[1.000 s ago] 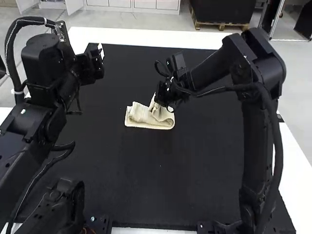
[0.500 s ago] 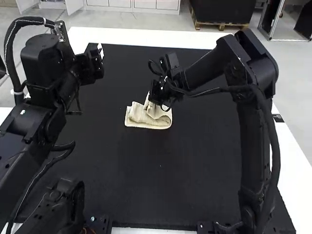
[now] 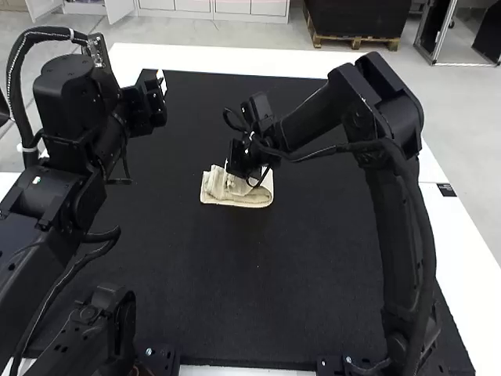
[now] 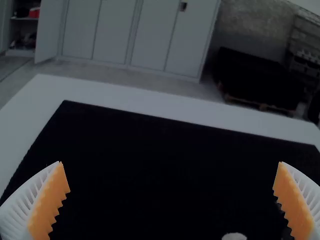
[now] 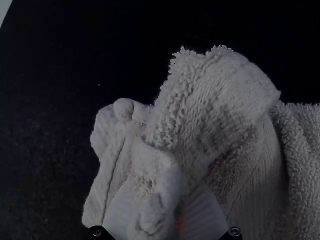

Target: Fold the towel.

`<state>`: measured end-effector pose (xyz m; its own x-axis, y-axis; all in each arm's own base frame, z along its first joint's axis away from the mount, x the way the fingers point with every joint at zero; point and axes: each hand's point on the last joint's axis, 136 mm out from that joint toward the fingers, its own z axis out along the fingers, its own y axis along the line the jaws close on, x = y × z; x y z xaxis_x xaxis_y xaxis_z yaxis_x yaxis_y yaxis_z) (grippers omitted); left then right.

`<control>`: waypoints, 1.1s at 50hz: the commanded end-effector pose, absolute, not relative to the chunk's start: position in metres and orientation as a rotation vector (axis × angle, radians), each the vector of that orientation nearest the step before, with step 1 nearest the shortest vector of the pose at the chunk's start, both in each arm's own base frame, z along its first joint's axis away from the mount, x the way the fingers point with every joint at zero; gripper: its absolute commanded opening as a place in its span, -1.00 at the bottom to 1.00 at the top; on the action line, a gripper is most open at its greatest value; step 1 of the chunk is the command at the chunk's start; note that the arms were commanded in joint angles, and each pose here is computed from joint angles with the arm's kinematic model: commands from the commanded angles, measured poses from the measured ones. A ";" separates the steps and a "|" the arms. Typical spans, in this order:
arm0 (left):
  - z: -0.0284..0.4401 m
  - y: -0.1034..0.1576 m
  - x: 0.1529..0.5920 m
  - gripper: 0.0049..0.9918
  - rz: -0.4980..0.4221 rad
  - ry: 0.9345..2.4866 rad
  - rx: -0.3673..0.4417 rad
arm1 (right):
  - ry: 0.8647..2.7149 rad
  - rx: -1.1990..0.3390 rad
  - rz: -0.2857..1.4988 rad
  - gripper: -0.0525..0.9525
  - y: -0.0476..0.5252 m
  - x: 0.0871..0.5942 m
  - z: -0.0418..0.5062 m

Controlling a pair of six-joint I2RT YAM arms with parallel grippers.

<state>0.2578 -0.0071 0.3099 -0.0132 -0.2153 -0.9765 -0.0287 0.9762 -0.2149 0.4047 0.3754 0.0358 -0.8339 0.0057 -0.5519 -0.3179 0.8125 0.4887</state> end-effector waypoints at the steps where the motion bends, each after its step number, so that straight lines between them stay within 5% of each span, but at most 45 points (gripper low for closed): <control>1: 0.318 -0.008 0.254 0.94 -0.163 1.555 -0.196 | 2.421 -0.249 0.807 -0.91 0.387 0.407 0.045; 7: 0.317 -0.008 0.254 0.94 -0.163 1.556 -0.196 | 2.427 -0.244 0.806 -0.57 0.387 0.406 0.043; 14: 0.317 -0.008 0.254 0.94 -0.163 1.556 -0.196 | 2.431 -0.238 0.812 0.42 0.389 0.404 0.044; 17: 0.317 -0.009 0.254 0.94 -0.164 1.556 -0.194 | 2.435 -0.248 0.813 0.67 0.391 0.401 0.043; 26: 0.317 -0.008 0.254 0.94 -0.163 1.555 -0.196 | 2.428 -0.267 0.823 0.90 0.398 0.396 0.047; 55: 0.316 -0.008 0.255 0.94 -0.163 1.556 -0.196 | 2.355 -0.308 0.894 0.91 0.424 0.386 0.090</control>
